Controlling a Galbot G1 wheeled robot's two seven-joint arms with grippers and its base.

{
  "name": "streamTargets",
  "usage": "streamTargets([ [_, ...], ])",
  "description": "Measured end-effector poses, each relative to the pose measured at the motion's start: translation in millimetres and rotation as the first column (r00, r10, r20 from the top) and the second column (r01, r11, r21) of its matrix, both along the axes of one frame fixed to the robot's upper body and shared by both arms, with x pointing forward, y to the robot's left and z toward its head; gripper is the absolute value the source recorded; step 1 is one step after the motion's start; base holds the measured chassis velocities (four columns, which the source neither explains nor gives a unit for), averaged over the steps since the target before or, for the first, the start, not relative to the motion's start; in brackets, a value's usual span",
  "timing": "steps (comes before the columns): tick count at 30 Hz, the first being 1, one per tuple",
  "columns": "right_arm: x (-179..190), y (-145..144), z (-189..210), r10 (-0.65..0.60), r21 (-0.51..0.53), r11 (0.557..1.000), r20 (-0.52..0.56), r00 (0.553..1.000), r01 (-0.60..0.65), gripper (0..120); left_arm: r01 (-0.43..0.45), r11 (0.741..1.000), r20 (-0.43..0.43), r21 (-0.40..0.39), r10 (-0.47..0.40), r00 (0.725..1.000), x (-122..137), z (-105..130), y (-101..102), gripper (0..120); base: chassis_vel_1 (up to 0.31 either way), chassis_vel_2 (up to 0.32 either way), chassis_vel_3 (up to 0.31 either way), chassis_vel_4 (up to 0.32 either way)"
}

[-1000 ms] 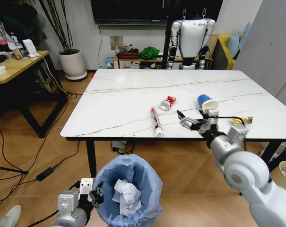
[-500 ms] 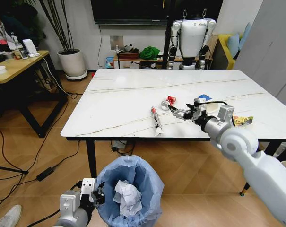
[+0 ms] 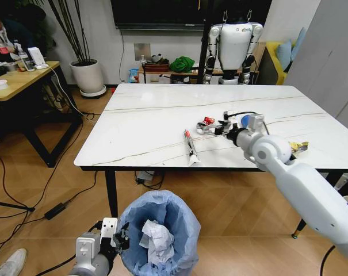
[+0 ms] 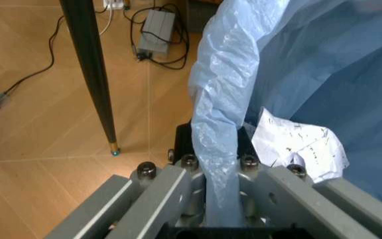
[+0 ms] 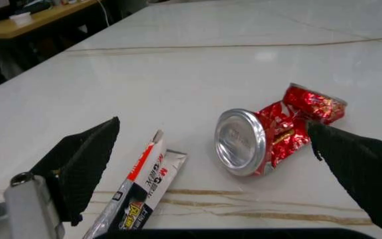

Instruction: Pick up the trash bin and place the trash from the table into it.

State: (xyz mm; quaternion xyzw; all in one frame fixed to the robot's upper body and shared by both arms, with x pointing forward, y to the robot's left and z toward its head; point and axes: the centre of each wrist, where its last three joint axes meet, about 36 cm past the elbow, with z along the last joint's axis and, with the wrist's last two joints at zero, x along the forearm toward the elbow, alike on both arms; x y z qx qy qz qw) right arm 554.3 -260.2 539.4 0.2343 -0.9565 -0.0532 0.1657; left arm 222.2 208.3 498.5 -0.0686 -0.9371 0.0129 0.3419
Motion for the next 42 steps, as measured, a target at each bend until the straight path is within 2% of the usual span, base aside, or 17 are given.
streamTargets([
  [5, 20.5, 4.1, -13.9, 0.015, -0.013, 1.000, -0.032, 0.999, -0.016, 99, -0.003, 1.000, 0.005, 0.000, 0.003, 1.000, 1.0, 0.6, 0.5, 0, 0.000, 0.000, 0.000, 0.000],
  [11, 36.5, -4.5, -26.5, 0.016, -0.017, 1.000, -0.066, 0.998, -0.017, 97, -0.013, 1.000, 0.012, -0.005, 0.013, 1.000, 2.5, 1.5, 1.1, 0, 0.000, 0.000, 0.000, 0.000],
  [19, 47.4, -3.1, -20.9, 0.021, -0.012, 1.000, -0.055, 0.998, -0.022, 94, -0.016, 1.000, 0.018, -0.005, 0.016, 1.000, 3.4, 2.9, 3.1, 0, 0.000, 0.000, 0.000, 0.000],
  [26, 49.1, 4.0, -18.0, 0.034, -0.012, 0.999, -0.047, 0.998, -0.035, 87, -0.012, 1.000, 0.020, -0.007, 0.012, 1.000, 4.3, 4.0, 4.7, 0, 0.000, 0.000, 0.000, 0.000],
  [28, 47.2, 2.9, -22.4, 0.031, -0.019, 0.999, -0.049, 0.998, -0.032, 76, -0.012, 1.000, 0.023, -0.009, 0.013, 1.000, 5.0, 4.9, 5.4, 0, 0.000, 0.000, 0.000, 0.000],
  [30, 45.7, 2.0, -24.5, 0.029, -0.023, 0.999, -0.049, 0.998, -0.030, 72, -0.013, 1.000, 0.024, -0.010, 0.013, 1.000, 5.3, 5.1, 5.6, 0, 0.000, 0.000, 0.000, 0.000],
  [32, 43.7, 0.4, -25.9, 0.027, -0.027, 0.999, -0.048, 0.998, -0.028, 61, -0.013, 1.000, 0.027, -0.012, 0.013, 1.000, 6.2, 5.5, 5.6, 0, 0.000, 0.000, 0.000, 0.000],
  [34, 43.5, -0.1, -26.0, 0.026, -0.028, 0.999, -0.047, 0.999, -0.027, 57, -0.013, 1.000, 0.028, -0.013, 0.014, 1.000, 6.5, 5.5, 5.4, 0, 0.000, 0.000, 0.000, 0.000],
  [36, 43.5, -0.4, -26.2, 0.022, -0.029, 0.999, -0.046, 0.999, -0.023, 46, -0.013, 1.000, 0.028, -0.015, 0.013, 1.000, 6.5, 5.3, 5.0, 0, 0.000, 0.000, 0.000, 0.000],
  [39, 43.5, -0.8, -27.1, 0.019, -0.030, 0.999, -0.046, 0.999, -0.020, 39, -0.014, 1.000, 0.027, -0.015, 0.014, 1.000, 6.5, 5.1, 5.1, 0, 0.000, 0.000, 0.000, 0.000],
  [42, 42.7, -0.3, -29.6, 0.016, -0.030, 0.999, -0.045, 0.999, -0.017, 25, -0.016, 1.000, 0.027, -0.012, 0.016, 0.999, 6.4, 5.1, 5.7, 0, 0.000, 0.000, 0.000, 0.000],
])
